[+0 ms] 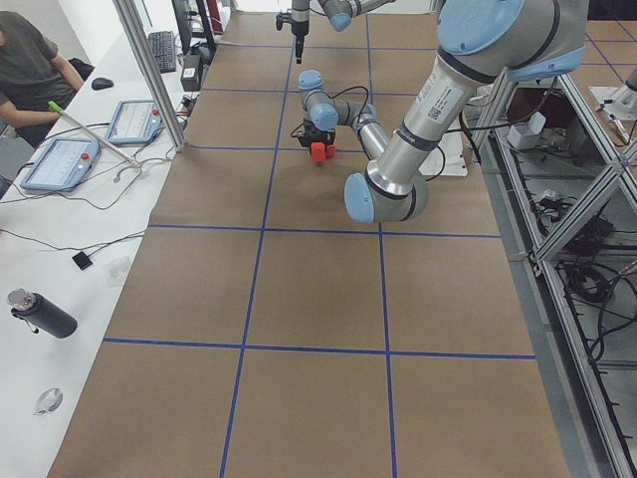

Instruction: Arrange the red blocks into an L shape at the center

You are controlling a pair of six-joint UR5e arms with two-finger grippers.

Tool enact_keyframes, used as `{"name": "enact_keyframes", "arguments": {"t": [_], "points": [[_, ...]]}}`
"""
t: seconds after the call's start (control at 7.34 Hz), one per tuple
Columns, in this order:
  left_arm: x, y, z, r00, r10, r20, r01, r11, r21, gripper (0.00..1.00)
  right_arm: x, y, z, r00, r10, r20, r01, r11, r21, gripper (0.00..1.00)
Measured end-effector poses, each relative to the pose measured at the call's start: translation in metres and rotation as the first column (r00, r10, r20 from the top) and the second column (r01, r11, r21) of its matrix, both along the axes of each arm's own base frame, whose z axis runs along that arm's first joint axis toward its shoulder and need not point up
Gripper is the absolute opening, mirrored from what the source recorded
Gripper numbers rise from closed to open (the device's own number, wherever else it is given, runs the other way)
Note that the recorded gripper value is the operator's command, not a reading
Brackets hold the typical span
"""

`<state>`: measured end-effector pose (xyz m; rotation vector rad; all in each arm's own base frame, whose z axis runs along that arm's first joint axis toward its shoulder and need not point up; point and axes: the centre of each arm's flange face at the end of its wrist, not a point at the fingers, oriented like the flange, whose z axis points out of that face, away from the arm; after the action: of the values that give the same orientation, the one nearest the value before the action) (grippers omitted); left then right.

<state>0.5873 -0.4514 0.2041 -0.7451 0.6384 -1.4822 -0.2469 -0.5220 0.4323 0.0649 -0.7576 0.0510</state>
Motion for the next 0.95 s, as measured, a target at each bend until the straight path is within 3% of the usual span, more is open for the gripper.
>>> {"name": "enact_keyframes", "arguments": {"t": [0.27, 0.41, 0.54, 0.95], "points": [[0.0024, 0.0025, -0.0022, 1.000, 0.005, -0.002, -0.005, 1.000, 0.001, 0.00, 0.0000, 0.0000, 0.0001, 1.000, 0.000, 0.000, 0.000, 1.000, 0.000, 1.00], [0.0026, 0.0027, -0.0025, 1.000, 0.005, -0.002, -0.005, 1.000, 0.001, 0.79, 0.0000, 0.0000, 0.0000, 1.000, 0.000, 0.000, 0.000, 1.000, 0.000, 1.00], [0.0029, 0.0030, -0.0026, 1.000, 0.006, -0.003, -0.006, 1.000, 0.002, 1.00, -0.0001, 0.0001, 0.0000, 1.000, -0.001, 0.001, 0.001, 1.000, 0.000, 1.00], [0.0037, 0.0026, -0.0005, 1.000, 0.011, -0.005, -0.011, 1.000, 0.009, 1.00, -0.0002, 0.0000, 0.0005, 1.000, 0.001, 0.001, 0.000, 1.000, -0.003, 1.00]]}}
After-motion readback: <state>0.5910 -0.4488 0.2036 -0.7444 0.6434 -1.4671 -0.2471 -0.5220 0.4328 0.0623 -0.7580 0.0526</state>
